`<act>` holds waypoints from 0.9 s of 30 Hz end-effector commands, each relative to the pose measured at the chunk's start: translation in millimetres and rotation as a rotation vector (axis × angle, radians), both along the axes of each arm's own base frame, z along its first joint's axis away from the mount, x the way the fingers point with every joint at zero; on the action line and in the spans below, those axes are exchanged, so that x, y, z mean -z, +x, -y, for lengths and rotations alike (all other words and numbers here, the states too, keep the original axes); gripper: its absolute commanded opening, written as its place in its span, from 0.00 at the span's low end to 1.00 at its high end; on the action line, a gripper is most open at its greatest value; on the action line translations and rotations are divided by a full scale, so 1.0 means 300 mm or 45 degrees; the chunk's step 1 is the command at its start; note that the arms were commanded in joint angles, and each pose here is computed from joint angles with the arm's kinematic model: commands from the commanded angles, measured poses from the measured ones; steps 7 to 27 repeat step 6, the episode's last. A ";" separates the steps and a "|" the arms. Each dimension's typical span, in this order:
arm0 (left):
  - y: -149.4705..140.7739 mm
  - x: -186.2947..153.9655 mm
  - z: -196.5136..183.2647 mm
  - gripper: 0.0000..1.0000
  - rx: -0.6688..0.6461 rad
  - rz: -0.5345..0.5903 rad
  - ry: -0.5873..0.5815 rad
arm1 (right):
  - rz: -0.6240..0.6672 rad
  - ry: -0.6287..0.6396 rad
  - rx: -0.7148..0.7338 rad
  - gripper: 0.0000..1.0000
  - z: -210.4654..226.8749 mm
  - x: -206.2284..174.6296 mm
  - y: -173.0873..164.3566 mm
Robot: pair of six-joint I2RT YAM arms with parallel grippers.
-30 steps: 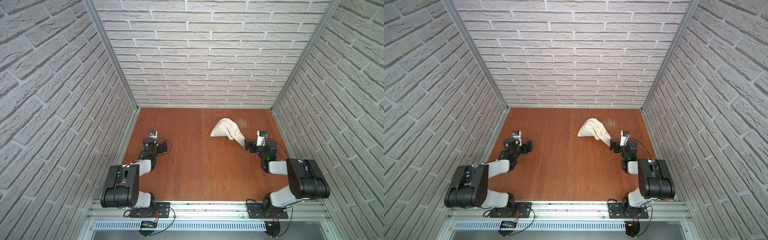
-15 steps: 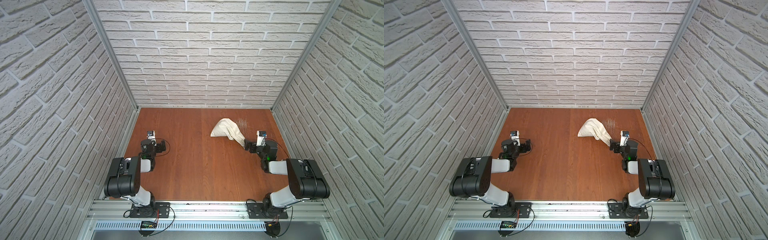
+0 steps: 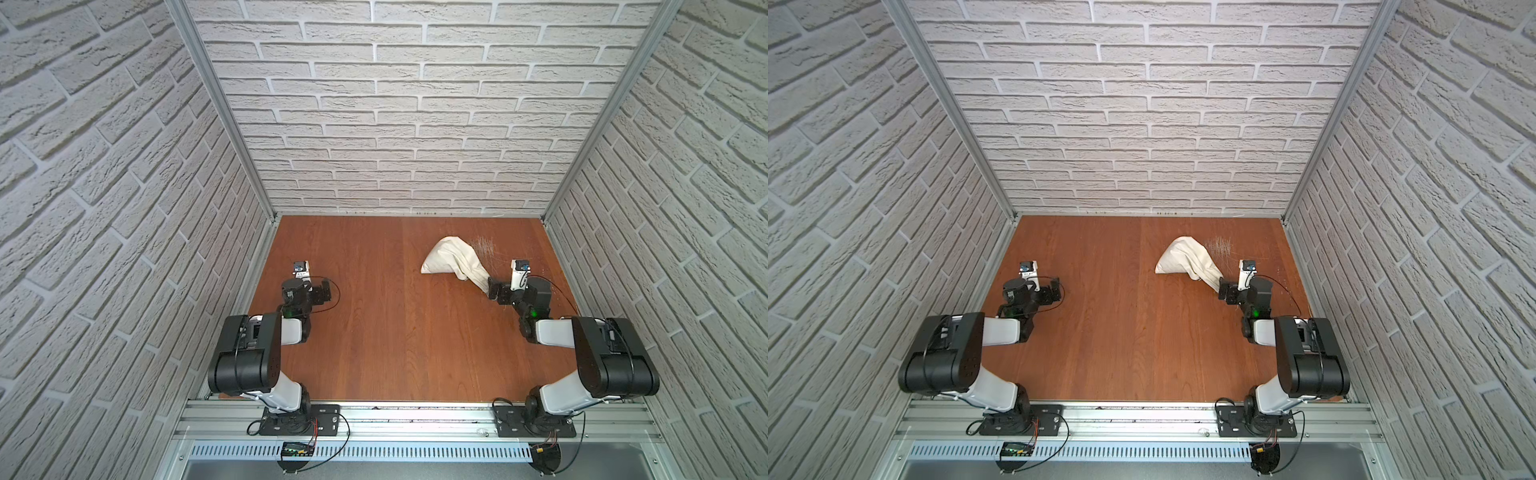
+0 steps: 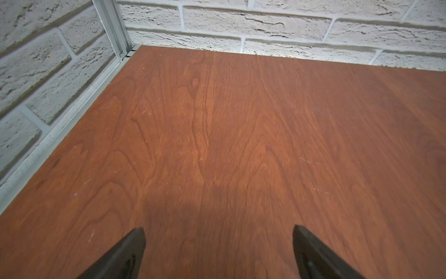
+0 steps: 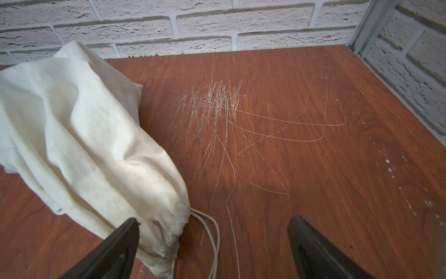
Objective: Close the soil bag
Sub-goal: Reset both arms
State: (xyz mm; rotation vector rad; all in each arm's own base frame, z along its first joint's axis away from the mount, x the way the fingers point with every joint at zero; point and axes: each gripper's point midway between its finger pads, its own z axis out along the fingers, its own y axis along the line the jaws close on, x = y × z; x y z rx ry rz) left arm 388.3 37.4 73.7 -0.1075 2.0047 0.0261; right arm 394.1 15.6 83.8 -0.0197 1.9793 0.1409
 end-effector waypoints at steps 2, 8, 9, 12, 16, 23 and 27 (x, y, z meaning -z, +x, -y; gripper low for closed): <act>0.025 -0.046 -0.004 0.98 -0.001 0.070 -0.007 | 0.043 -0.022 0.002 0.99 0.000 -0.029 0.019; 0.023 -0.044 -0.004 0.98 -0.001 0.070 -0.007 | 0.043 -0.021 0.002 0.99 0.000 -0.029 0.020; 0.023 -0.044 -0.004 0.98 -0.001 0.070 -0.007 | 0.043 -0.021 0.002 0.99 0.000 -0.029 0.020; 0.023 -0.044 -0.004 0.98 -0.001 0.070 -0.007 | 0.043 -0.021 0.002 0.99 0.000 -0.029 0.020; 0.023 -0.044 -0.004 0.98 -0.001 0.070 -0.007 | 0.043 -0.021 0.002 0.99 0.000 -0.029 0.020; 0.023 -0.044 -0.004 0.98 -0.001 0.070 -0.007 | 0.043 -0.021 0.002 0.99 0.000 -0.029 0.020; 0.023 -0.044 -0.004 0.98 -0.001 0.070 -0.007 | 0.043 -0.021 0.002 0.99 0.000 -0.029 0.020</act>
